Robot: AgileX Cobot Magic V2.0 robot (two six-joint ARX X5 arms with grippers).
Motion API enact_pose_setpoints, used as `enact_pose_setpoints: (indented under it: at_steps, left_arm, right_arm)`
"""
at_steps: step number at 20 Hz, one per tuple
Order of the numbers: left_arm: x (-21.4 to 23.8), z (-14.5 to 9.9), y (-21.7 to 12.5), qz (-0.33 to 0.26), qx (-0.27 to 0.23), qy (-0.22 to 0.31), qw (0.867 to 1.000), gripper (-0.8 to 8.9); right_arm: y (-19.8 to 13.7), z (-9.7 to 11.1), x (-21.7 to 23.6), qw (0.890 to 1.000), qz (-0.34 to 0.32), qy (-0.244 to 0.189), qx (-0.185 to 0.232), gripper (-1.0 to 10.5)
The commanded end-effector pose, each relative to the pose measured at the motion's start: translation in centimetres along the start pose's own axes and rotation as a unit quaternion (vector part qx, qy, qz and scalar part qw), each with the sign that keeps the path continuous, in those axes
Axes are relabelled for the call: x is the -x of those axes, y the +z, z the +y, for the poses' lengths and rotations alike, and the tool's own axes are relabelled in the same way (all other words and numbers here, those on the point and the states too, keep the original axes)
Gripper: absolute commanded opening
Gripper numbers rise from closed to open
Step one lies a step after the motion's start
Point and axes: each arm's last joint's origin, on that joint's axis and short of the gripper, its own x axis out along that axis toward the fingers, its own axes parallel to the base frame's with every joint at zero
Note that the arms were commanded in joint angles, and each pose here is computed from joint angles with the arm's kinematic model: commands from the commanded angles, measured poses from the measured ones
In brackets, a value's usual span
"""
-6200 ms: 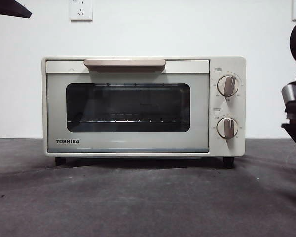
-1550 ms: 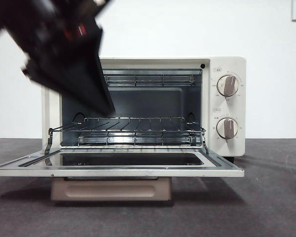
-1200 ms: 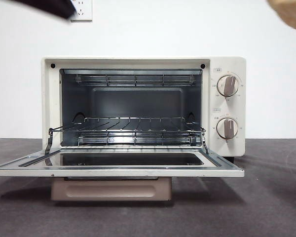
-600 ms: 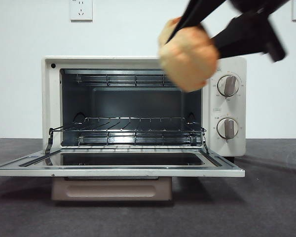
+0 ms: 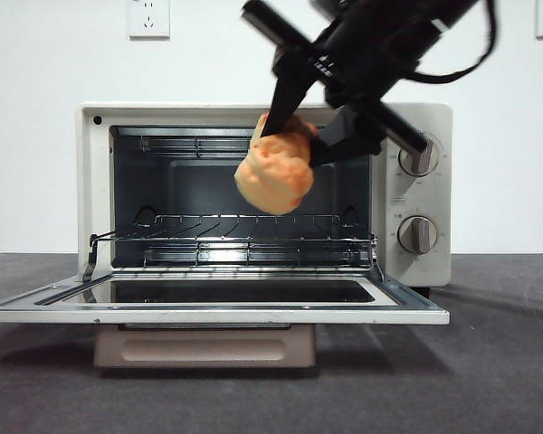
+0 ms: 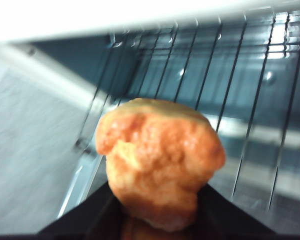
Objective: The left arm flap open the oven, the right arm pick bread and place it into oven, the left arm flap close the oven
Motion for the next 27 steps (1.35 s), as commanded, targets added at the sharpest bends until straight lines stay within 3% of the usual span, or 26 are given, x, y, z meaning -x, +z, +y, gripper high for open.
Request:
enact_pose_setpoints:
  at_steps: [1, 13, 19, 24, 27]
  left_arm:
    - [0.7, -0.2, 0.6, -0.014, 0.001, -0.005, 1.000, 0.16]
    - [1.0, -0.1, 0.5, -0.002, -0.002, -0.002, 1.000, 0.16]
    - [1.0, -0.1, 0.5, -0.002, -0.005, -0.002, 1.000, 0.16]
    - [1.0, -0.1, 0.5, -0.003, -0.005, -0.002, 1.000, 0.16]
    - [1.0, -0.1, 0.4, -0.002, -0.011, -0.002, 1.000, 0.16]
  right_arm:
    - [0.7, 0.6, -1.5, 1.000, -0.009, -0.017, 0.007, 1.5]
    - [2.6, -0.2, -3.9, 0.994, -0.047, -0.100, 0.000, 1.5]
    - [2.5, -0.2, -4.0, 0.993, -0.046, -0.105, 0.000, 1.5]
    - [2.4, -0.3, -3.9, 0.993, -0.046, -0.112, 0.001, 3.7]
    - [2.4, -0.2, -3.9, 0.992, -0.049, -0.115, 0.002, 4.2]
